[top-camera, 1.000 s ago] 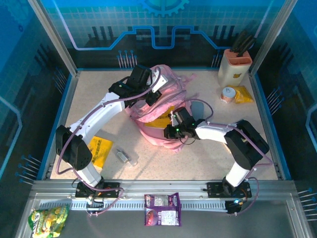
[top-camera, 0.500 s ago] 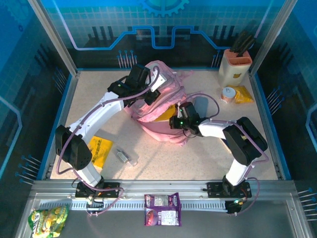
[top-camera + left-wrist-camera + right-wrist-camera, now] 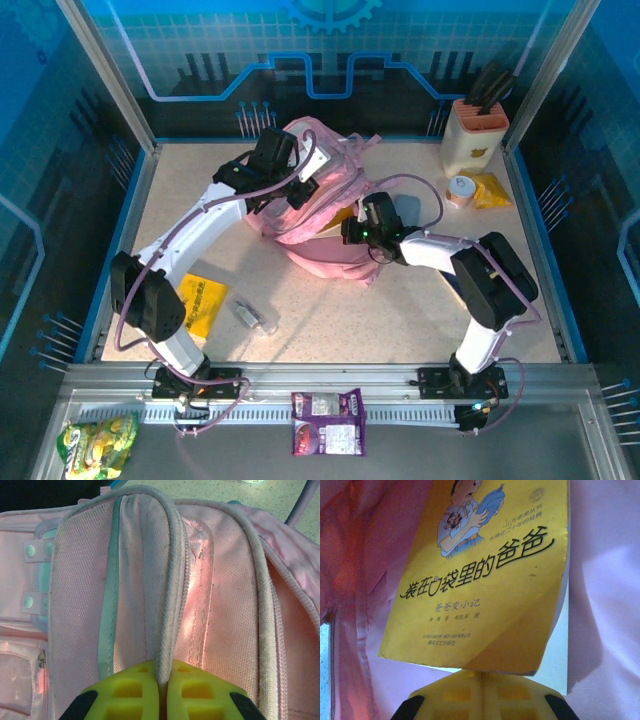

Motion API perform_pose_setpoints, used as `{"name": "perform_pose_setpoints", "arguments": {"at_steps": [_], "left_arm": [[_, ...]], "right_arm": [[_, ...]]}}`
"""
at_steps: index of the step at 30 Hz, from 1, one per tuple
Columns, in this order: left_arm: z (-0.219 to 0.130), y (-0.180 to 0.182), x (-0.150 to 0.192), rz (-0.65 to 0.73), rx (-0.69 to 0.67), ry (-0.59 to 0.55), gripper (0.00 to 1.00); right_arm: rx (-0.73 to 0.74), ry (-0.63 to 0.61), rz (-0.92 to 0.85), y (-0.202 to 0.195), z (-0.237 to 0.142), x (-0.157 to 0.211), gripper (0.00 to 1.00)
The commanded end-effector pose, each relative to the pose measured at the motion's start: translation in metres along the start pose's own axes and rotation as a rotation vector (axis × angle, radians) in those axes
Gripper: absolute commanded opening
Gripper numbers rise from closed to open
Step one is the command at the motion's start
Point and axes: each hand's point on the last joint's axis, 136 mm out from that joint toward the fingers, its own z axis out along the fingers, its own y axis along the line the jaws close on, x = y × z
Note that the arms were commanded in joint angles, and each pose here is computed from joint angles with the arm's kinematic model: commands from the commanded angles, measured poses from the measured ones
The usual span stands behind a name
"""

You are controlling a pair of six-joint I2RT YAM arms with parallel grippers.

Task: Pack the student bag
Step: Place the book in the student bag, then close the student bag at the center of the table.

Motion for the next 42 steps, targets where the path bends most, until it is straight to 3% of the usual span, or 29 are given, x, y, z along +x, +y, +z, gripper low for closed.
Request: {"name": "perform_pose_setpoints", "arguments": {"at_steps": [1, 4, 9, 15, 20, 26, 31, 33, 39, 42], "left_arm": [[-0.019, -0.001, -0.032, 0.021, 0.036, -0.103, 0.00], [-0.019, -0.001, -0.027, 0.022, 0.049, -0.094, 0.00], [-0.021, 0.001, -0.020, 0.005, 0.067, -0.078, 0.00], [-0.025, 0.001, -0.016, 0.006, 0.087, -0.071, 0.00], [-0.026, 0.006, 0.000, 0.012, 0.102, -0.035, 0.00], [-0.013, 0.000, 0.030, -0.006, 0.147, 0.060, 0.00], [-0.003, -0.013, 0.050, -0.072, 0.201, 0.088, 0.00], [-0.003, -0.017, 0.050, -0.104, 0.218, 0.079, 0.07], [-0.020, -0.046, 0.023, -0.254, 0.372, -0.053, 0.46], [-0.028, -0.059, 0.011, -0.315, 0.395, -0.141, 0.57]], "right_arm": [[0.022, -0.067, -0.049, 0.007, -0.011, -0.017, 0.00], [0.084, -0.043, -0.098, 0.003, -0.011, -0.001, 0.00], [0.086, -0.012, -0.003, -0.019, -0.010, 0.007, 0.00], [0.082, 0.060, -0.224, 0.028, -0.023, 0.040, 0.01], [0.084, 0.046, -0.226, 0.025, -0.050, 0.047, 0.14], [-0.022, 0.004, -0.222, 0.046, -0.090, 0.036, 0.31], [0.093, 0.020, -0.090, 0.006, -0.122, 0.025, 0.42], [0.149, 0.008, -0.059, -0.010, -0.135, 0.021, 0.49], [0.353, -0.068, 0.123, -0.083, -0.172, 0.000, 0.70], [0.486, -0.093, 0.268, -0.131, -0.191, 0.000, 0.80]]}}
